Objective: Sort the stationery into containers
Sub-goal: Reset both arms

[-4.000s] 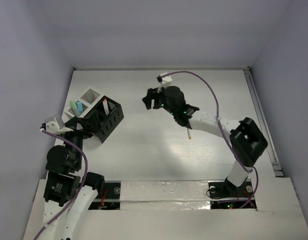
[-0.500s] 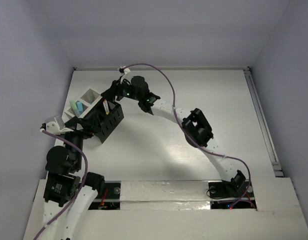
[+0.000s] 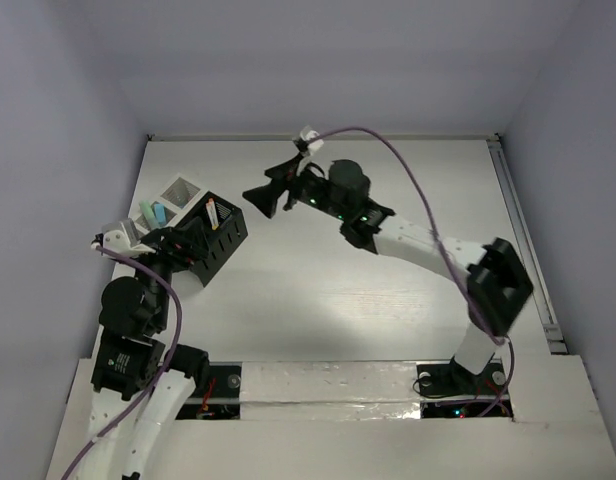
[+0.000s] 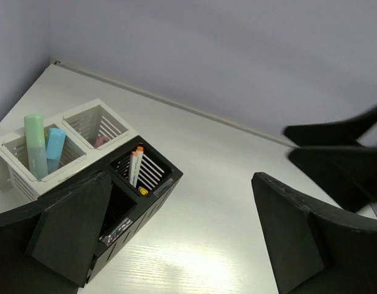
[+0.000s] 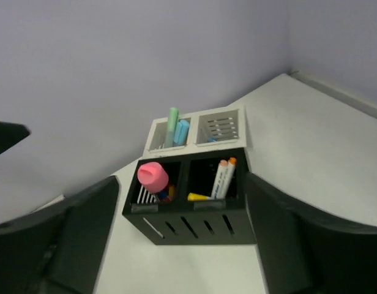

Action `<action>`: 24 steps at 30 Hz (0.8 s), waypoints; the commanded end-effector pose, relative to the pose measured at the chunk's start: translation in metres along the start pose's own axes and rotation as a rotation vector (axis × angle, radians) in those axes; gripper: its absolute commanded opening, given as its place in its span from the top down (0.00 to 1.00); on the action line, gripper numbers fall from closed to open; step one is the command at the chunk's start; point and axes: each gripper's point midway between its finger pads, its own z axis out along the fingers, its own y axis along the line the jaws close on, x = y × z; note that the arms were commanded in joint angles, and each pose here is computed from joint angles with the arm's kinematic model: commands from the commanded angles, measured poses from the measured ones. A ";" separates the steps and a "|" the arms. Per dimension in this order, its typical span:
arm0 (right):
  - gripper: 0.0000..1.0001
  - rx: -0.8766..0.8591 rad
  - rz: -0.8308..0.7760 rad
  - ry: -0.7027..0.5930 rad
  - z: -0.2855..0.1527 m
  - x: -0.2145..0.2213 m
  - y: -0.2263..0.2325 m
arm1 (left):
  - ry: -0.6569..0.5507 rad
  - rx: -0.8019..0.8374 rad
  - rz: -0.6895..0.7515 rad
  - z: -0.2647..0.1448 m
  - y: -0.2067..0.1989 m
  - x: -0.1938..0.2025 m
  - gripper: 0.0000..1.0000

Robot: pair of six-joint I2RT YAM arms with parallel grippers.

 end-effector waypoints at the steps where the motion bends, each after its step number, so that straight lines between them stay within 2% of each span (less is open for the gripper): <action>1: 0.00 0.195 -0.147 -0.134 -0.052 -0.045 -0.021 | -0.021 0.029 0.016 0.006 -0.006 -0.006 0.01; 2: 0.00 0.236 -0.158 -0.138 -0.066 -0.047 -0.024 | -0.021 0.044 0.019 0.006 -0.009 -0.005 0.01; 3: 0.00 0.360 -0.160 -0.124 -0.087 -0.036 -0.048 | -0.026 0.059 0.020 0.007 -0.011 -0.006 0.01; 4: 0.00 0.405 -0.171 -0.182 -0.111 -0.061 -0.043 | -0.016 0.089 0.023 0.006 -0.017 -0.004 0.01; 6: 0.00 0.554 -0.160 -0.216 -0.147 -0.069 -0.059 | -0.025 0.109 0.031 0.008 -0.020 -0.006 0.01; 7: 0.00 0.621 -0.149 -0.208 -0.168 -0.057 -0.068 | -0.009 0.166 0.038 0.007 -0.029 -0.003 0.01; 8: 0.00 0.666 -0.115 -0.295 -0.195 -0.084 -0.061 | -0.005 0.193 0.043 0.008 -0.034 -0.002 0.01; 9: 0.00 0.751 -0.079 -0.350 -0.217 -0.093 -0.068 | -0.013 0.219 0.049 0.008 -0.038 -0.004 0.01; 10: 0.00 0.768 -0.096 -0.361 -0.230 -0.093 -0.067 | 0.015 0.296 0.054 0.005 -0.051 0.002 0.01; 13: 0.00 0.862 -0.127 -0.459 -0.272 -0.124 -0.066 | 0.033 0.338 0.041 0.006 -0.059 0.005 0.01; 17: 0.00 0.943 -0.139 -0.398 -0.301 -0.114 -0.070 | 0.010 0.369 0.004 0.006 -0.068 -0.003 0.01; 24: 0.00 0.957 -0.096 -0.398 -0.341 -0.110 -0.060 | -0.038 0.424 -0.014 -0.004 -0.078 -0.017 0.01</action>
